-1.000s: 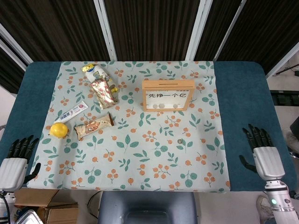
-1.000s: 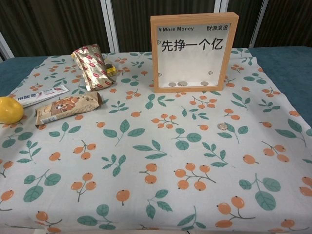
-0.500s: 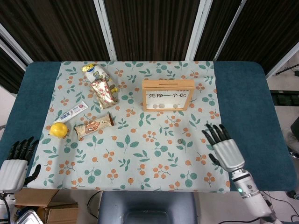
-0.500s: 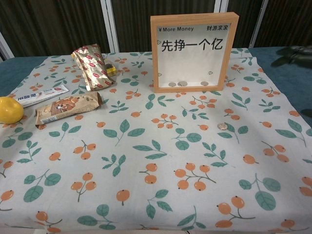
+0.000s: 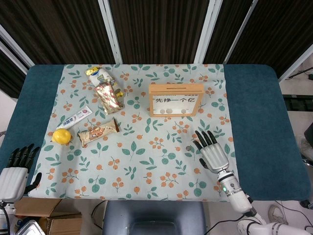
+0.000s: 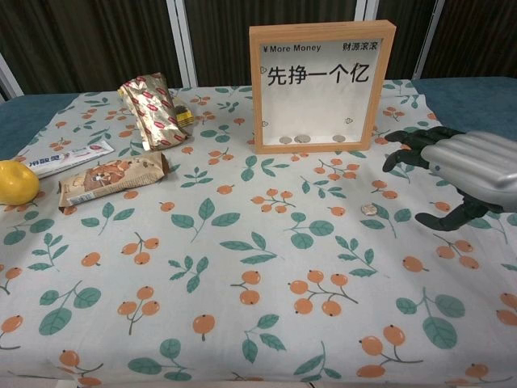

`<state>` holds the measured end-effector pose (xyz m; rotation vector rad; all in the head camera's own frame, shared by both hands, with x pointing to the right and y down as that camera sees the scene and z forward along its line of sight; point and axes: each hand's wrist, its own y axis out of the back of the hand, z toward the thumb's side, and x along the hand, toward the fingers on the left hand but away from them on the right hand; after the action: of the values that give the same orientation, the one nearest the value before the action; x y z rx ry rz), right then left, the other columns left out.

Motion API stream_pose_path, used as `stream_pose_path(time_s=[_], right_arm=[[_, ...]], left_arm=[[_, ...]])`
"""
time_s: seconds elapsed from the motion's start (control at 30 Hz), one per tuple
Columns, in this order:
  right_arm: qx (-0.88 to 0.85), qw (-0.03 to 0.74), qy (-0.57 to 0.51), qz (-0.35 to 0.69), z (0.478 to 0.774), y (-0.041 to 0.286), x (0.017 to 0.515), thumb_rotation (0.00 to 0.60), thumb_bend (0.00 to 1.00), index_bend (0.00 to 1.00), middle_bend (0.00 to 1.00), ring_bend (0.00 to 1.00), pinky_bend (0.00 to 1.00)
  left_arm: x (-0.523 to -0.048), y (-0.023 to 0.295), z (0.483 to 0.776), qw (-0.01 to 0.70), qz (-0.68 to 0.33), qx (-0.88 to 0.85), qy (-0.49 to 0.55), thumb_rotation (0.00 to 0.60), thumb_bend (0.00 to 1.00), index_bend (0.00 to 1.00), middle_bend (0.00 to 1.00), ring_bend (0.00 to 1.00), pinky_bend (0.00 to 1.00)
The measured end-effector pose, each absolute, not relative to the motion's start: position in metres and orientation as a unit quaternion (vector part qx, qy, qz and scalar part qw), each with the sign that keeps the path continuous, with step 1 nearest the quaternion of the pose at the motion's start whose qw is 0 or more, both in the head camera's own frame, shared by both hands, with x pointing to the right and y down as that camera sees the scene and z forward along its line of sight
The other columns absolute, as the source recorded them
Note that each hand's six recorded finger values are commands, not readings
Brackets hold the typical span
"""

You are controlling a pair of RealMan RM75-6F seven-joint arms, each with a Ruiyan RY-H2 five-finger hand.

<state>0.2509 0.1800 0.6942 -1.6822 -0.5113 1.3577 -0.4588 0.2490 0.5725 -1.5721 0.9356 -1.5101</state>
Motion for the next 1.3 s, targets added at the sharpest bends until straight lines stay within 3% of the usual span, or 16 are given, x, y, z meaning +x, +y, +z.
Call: stream_pose_path(time_s=[0.67, 1.3], right_arm=[[-0.707, 0.408, -0.215, 0.536, 0.739, 0.177, 0.23, 0.6, 0.54, 0.42, 0.0, 0.0, 0.0], [-0.705, 0.405, -0.22, 0.54, 0.747, 0.179, 0.229, 0.6, 0.54, 0.46, 0.0, 0.0, 0.0]], left_arm=[[-0.466, 0.252, 0.579, 0.367, -0.595, -0.615, 0.364, 0.6, 0.4, 0.0, 0.0, 0.0, 0.0], [-0.469, 0.252, 0.581, 0.365, -0.597, -0.614, 0.365, 0.6, 0.4, 0.0, 0.0, 0.0, 0.0]])
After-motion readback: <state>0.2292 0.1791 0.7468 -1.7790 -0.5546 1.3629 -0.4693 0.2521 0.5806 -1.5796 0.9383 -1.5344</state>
